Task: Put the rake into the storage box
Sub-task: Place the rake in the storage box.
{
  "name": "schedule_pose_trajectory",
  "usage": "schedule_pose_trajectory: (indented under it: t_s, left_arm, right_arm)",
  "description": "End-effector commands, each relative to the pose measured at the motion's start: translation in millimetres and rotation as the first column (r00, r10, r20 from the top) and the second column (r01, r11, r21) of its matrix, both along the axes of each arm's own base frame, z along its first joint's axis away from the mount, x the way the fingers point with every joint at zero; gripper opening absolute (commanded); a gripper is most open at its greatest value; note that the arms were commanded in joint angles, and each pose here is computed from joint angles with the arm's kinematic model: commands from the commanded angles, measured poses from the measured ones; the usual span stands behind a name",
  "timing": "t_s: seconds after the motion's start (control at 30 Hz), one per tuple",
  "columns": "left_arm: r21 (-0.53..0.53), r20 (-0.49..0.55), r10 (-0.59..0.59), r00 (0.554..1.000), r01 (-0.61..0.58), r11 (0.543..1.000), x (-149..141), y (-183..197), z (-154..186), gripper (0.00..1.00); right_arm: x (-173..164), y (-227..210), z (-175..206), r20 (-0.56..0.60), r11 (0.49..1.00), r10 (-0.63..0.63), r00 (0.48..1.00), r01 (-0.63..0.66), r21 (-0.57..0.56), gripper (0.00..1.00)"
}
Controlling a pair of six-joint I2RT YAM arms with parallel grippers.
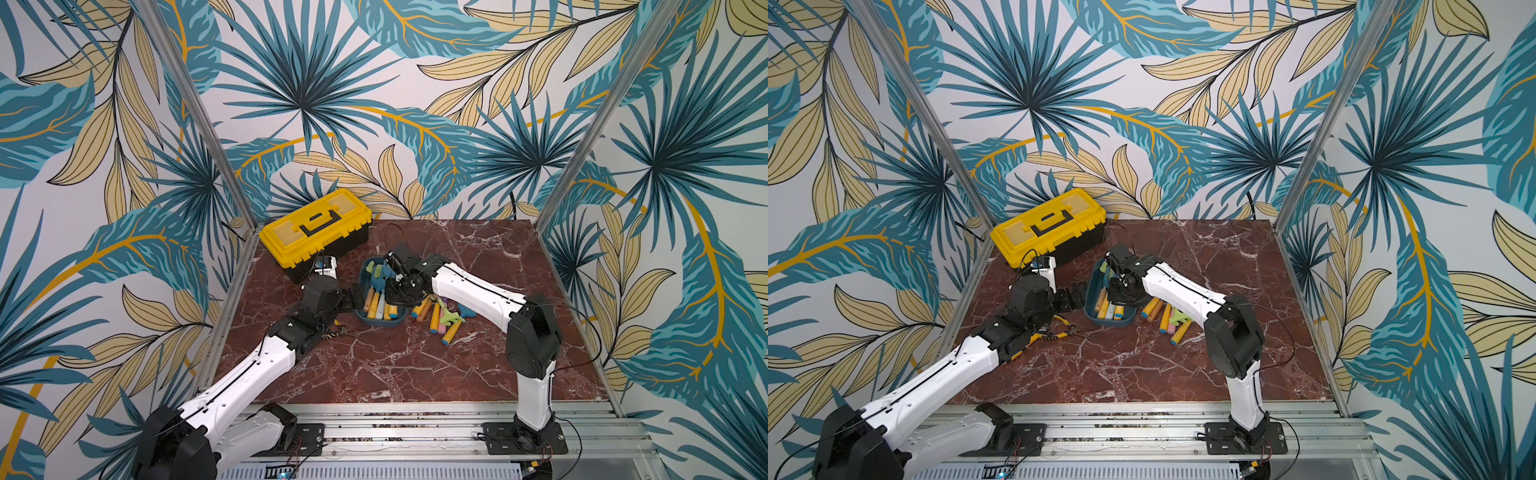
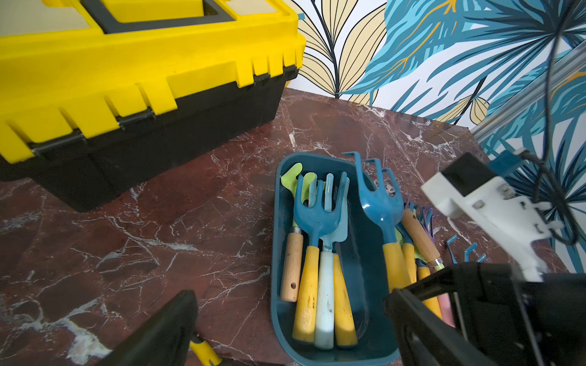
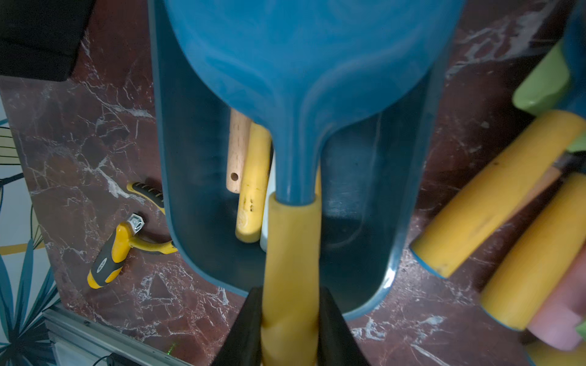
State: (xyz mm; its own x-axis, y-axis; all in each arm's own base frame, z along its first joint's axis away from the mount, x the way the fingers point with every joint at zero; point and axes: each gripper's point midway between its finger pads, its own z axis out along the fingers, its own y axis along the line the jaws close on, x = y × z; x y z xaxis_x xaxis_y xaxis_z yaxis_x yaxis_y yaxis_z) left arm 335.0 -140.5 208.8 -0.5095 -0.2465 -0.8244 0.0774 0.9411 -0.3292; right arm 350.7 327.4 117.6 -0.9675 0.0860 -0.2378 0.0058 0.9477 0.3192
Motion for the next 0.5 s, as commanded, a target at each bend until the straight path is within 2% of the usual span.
schedule_pose_trajectory:
  t_s: [0.0, 0.27, 0.47]
  left_arm:
    - [0.009, 0.010, 0.005, 1.000, -0.005, 1.000, -2, 3, -3, 1.00]
    - [0.008, 0.009, 0.002, 1.000, -0.002, 1.000, -2, 3, -3, 1.00]
    - [0.010, 0.003, 0.001, 1.000, -0.001, 1.000, -1, 2, -6, 1.00]
  right_arm:
    - [-7, 4, -8, -0.037, 1.000, 0.024, 0.999, -0.025, -0.018, 0.18]
    - [-8, -6, -33, -0.056, 0.995, -0.036, 0.998, 0.031, -0.092, 0.19]
    - [-4, -8, -36, -0.046, 0.993, -0.057, 0.997, 0.052, -0.109, 0.31]
